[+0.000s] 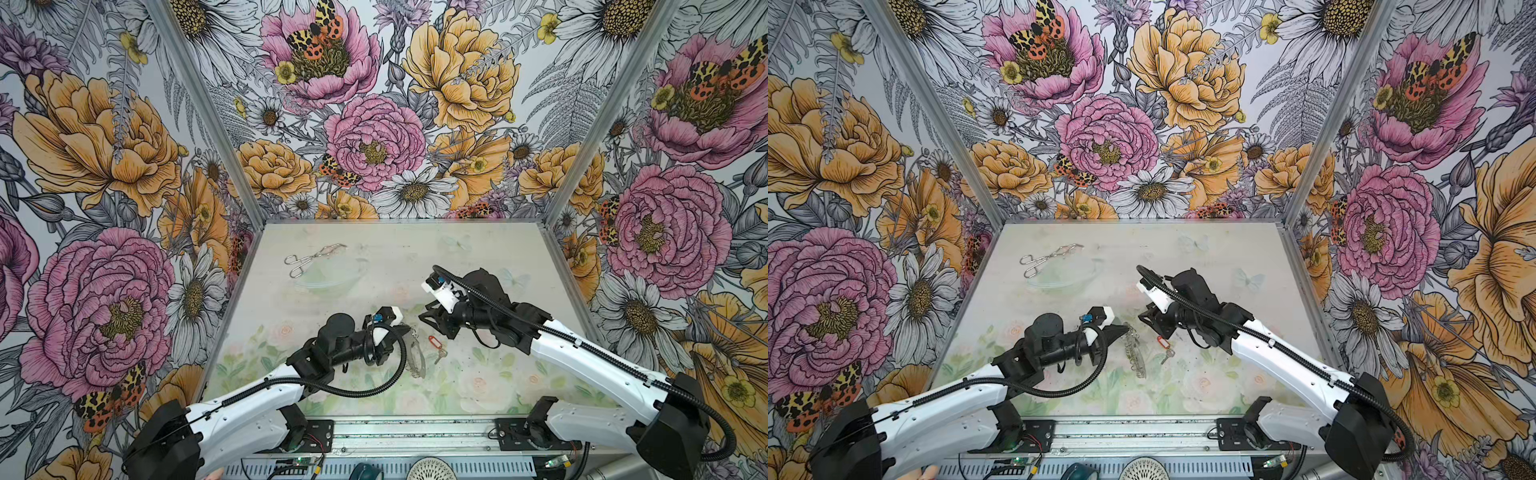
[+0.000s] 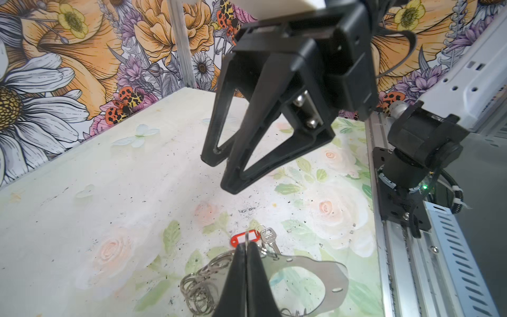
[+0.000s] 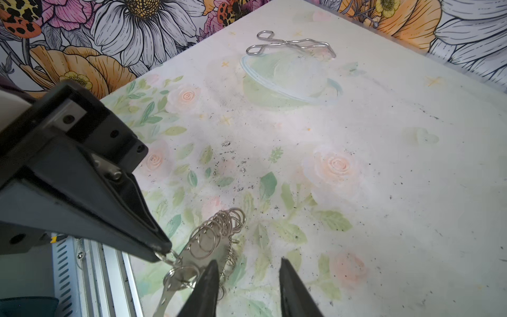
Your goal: Put the keys on the keyring
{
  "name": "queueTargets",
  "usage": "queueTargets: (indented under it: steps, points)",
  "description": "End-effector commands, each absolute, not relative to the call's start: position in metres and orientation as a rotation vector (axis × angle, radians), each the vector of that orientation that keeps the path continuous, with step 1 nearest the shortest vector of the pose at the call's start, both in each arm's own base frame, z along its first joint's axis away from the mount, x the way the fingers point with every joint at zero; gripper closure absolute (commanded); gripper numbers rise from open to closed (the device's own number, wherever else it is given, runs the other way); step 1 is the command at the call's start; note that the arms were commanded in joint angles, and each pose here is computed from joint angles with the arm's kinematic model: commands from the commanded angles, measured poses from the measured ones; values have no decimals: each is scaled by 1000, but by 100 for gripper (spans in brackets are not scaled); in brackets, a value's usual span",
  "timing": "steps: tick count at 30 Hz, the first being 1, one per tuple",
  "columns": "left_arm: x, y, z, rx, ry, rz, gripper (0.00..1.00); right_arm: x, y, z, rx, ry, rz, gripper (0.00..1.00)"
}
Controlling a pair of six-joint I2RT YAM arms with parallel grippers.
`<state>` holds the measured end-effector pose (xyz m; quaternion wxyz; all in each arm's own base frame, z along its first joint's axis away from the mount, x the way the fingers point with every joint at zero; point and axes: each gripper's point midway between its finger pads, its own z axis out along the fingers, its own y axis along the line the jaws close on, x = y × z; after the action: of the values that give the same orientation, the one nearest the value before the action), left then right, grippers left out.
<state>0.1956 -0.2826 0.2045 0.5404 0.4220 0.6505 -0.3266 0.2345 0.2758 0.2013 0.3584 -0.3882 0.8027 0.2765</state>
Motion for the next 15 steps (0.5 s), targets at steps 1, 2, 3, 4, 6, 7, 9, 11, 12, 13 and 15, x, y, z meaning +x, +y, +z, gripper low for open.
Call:
queueTargets:
  steps: [1,2,3,4,6,7,9,11,12,13,15]
  points:
    - [208,-279,221,940,1474,-701,100,243,280,197,-940,2069,723,61]
    - [207,-279,219,955,1463,-687,100,243,282,195,-939,2070,731,61]
    - [207,-279,217,958,1446,-673,100,241,284,193,-943,2070,742,61]
    - [208,-279,217,951,1434,-658,100,241,286,191,-943,2073,745,60]
    - [213,-276,218,911,1416,-635,100,241,288,186,-938,2079,751,60]
    - [215,-275,219,896,1412,-629,100,241,289,183,-939,2086,753,60]
    - [218,-277,218,890,1412,-624,100,239,291,177,-946,2096,748,60]
    - [221,-279,217,887,1419,-624,100,237,293,172,-954,2105,754,60]
    - [223,-280,216,886,1424,-620,100,235,293,169,-958,2111,755,60]
    - [225,-281,216,880,1428,-613,100,234,294,166,-962,2116,756,60]
    - [229,-279,215,859,1433,-595,100,232,294,163,-966,2122,756,60]
